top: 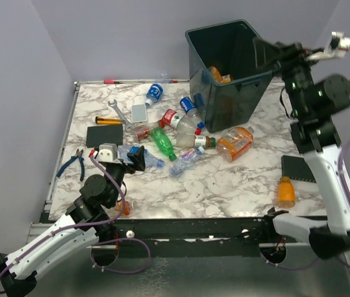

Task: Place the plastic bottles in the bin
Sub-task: Place the plastic bottle in the trash bin, then pick up the plastic bottle from the corner of the board.

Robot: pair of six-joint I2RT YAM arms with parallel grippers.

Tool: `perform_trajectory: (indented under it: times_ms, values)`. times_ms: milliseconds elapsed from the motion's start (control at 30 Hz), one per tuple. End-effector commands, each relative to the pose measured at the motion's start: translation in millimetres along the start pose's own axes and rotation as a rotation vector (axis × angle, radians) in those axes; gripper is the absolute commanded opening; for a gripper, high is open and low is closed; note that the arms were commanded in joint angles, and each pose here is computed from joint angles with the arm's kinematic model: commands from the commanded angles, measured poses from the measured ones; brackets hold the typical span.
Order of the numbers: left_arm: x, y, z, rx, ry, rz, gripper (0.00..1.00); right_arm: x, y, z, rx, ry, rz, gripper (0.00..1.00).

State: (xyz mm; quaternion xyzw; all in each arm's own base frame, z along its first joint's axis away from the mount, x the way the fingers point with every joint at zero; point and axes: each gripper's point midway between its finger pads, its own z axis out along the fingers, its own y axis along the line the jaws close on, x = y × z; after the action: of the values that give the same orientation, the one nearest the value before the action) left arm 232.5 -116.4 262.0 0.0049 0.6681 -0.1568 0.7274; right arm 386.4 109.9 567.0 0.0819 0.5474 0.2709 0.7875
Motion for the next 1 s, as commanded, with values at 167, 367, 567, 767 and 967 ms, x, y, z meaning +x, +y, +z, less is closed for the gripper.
perform_trajectory:
  times_ms: [167, 367, 567, 767, 967]
  values:
    - [12.7, 49.7, 0.7, -0.345, 0.098, 0.056, 0.99, 207.6, 47.9, -161.0, -0.444, 0.604, 0.250, 0.89]
    - [31.5, 56.7, -11.2, -0.432, 0.167, -0.108, 0.99, 351.5, 83.6, -276.7, -0.540, 1.026, 0.221, 0.88]
    - [11.7, 85.2, -31.7, -0.514, 0.059, -0.139, 0.99, 433.6, 124.5, -340.9, -0.664, 1.207, 0.036, 0.83]
    - [2.6, 98.9, -45.3, -0.539, 0.027, -0.132, 0.99, 474.7, 162.5, -352.3, -0.843, 1.180, -0.015, 0.80]
    - [2.7, 96.6, -45.2, -0.521, 0.013, -0.174, 0.99, 512.9, 199.7, -352.7, -0.987, 1.161, -0.061, 0.84]
